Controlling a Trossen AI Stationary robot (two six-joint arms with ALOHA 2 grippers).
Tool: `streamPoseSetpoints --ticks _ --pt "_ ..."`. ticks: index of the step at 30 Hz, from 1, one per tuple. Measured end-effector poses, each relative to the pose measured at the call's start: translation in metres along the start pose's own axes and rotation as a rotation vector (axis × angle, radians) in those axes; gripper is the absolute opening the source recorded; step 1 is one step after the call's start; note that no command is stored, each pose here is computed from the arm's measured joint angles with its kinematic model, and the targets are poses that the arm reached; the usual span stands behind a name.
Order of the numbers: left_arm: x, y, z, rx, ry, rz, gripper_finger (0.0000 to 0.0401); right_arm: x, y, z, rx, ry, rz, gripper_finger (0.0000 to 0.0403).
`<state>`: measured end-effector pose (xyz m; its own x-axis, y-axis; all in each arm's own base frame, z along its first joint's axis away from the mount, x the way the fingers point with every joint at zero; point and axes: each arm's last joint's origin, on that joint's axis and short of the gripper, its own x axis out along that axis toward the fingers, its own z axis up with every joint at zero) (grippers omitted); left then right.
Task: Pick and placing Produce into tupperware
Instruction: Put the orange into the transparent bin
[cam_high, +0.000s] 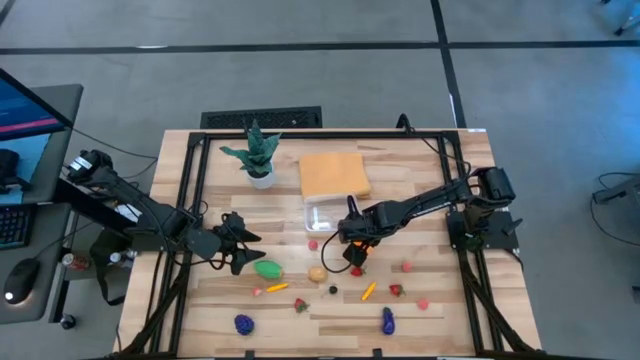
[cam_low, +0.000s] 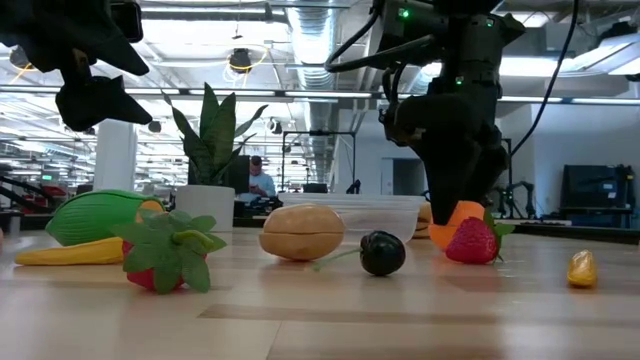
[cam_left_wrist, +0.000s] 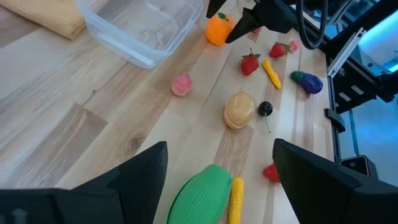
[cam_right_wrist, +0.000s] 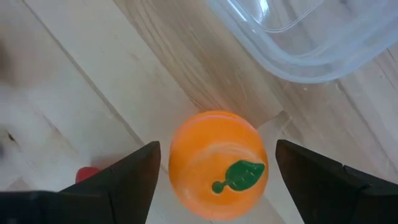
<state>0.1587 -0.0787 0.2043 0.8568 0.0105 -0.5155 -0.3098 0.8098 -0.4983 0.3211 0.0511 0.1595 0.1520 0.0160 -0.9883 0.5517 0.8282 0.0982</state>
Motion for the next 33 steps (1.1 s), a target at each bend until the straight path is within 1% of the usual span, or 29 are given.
streamPoseSetpoints --ticks 20,33 --pt "0.0000 -0.0001 0.0000 0.002 0.000 -0.001 0.0281 -0.0001 0.0015 -0.0048 -0.006 0.022 -0.013 0.0308" --pt "0.0000 0.0003 0.0005 0.004 -0.016 0.011 0.0281 -0.0001 0.0016 -0.0048 -0.005 0.021 -0.013 0.0244"
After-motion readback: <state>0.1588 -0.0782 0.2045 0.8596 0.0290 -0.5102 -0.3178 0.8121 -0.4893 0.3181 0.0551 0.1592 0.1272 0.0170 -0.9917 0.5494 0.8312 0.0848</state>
